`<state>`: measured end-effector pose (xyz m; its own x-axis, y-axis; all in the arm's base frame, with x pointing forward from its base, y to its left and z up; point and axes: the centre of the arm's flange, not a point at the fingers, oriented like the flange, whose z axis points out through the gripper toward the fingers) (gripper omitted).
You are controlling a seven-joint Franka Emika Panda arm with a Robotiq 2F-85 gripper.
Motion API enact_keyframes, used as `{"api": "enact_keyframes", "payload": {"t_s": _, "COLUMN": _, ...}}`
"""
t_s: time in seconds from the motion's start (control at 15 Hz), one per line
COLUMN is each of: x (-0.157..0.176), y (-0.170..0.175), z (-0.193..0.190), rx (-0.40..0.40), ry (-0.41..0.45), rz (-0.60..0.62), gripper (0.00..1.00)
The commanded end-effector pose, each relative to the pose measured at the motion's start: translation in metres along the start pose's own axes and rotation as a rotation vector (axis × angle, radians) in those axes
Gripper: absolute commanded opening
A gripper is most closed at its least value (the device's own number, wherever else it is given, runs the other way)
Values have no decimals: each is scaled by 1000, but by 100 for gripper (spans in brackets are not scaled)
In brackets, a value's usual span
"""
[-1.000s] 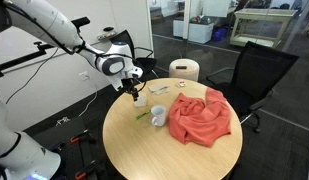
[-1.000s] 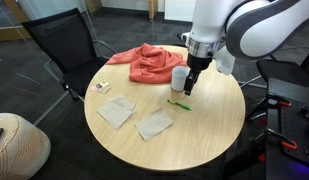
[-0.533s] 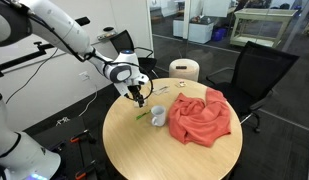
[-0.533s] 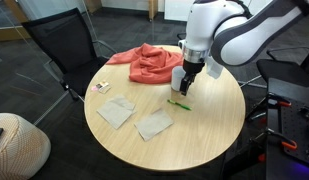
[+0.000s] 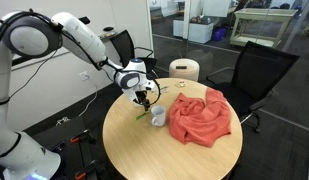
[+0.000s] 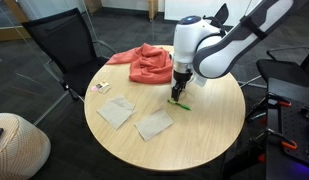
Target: Put the pen in the mug
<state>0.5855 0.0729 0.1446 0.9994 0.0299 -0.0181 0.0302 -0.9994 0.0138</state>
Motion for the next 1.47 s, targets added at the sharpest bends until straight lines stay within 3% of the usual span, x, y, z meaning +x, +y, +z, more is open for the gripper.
{"api": "enact_keyframes", "payload": {"t_s": 0.0, "x": 20, "y": -8, "z": 17, "rx": -16, "ry": 32, "rz": -26, "gripper": 100}}
{"api": "enact_keyframes", "payload": {"t_s": 1.27, "x": 33, "y": -16, "z": 63, "rx": -41, "ry": 63, "rz": -14, "gripper": 100}}
{"api": "enact_keyframes", "payload": {"t_s": 1.33, "x": 33, "y": -16, "z": 64, "rx": -40, "ry": 62, "rz": -14, "gripper": 75}}
{"api": "enact_keyframes", "payload": {"t_s": 1.4, "x": 33, "y": -16, "z": 65, "rx": -41, "ry": 61, "rz": -15, "gripper": 74}}
